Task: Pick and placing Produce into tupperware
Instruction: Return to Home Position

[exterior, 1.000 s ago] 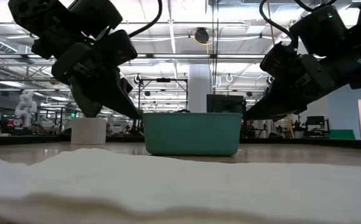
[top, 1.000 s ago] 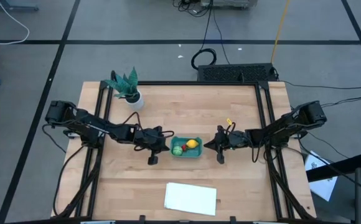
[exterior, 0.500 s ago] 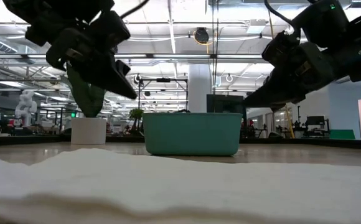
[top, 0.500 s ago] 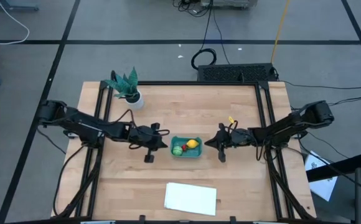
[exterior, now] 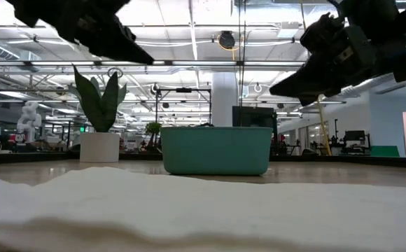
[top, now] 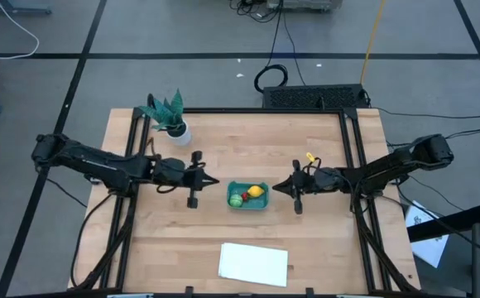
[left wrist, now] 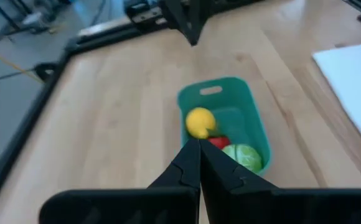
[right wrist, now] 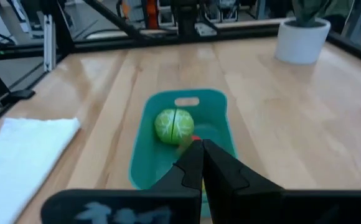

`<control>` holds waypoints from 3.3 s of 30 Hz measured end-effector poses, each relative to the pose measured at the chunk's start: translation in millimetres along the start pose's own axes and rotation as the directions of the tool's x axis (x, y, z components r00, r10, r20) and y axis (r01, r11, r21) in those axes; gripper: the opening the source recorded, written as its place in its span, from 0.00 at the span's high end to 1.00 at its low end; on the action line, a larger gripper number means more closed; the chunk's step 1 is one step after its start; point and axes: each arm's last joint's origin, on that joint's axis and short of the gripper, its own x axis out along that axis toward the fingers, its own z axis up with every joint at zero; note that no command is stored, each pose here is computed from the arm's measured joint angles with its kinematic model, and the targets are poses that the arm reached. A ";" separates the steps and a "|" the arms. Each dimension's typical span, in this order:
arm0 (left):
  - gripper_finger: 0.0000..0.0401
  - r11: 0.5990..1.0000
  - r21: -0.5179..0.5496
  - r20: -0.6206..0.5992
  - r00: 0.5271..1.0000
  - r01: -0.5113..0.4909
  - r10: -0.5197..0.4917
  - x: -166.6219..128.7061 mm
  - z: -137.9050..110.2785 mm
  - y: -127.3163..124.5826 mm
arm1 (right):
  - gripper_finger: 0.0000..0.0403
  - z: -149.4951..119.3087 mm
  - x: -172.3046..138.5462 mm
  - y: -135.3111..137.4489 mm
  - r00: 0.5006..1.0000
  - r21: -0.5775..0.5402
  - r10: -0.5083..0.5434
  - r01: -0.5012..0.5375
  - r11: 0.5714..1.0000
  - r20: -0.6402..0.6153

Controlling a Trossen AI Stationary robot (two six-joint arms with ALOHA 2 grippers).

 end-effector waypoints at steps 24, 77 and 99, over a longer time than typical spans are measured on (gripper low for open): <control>1.00 0.976 -0.027 0.190 0.957 -0.217 0.218 -98.8 16.8 19.6 | 1.00 9.4 -44.7 -4.8 0.980 -0.021 0.020 -0.016 1.000 0.199; 1.00 0.961 -0.203 0.408 0.876 -0.188 0.257 -152.4 -62.1 17.5 | 1.00 30.2 -78.8 -21.9 0.945 -0.019 0.055 -0.052 0.998 0.323; 1.00 0.956 -0.188 0.345 0.896 -0.226 0.280 -135.7 -81.8 12.9 | 1.00 36.2 -98.7 -30.5 0.920 -0.030 0.022 -0.011 0.999 0.391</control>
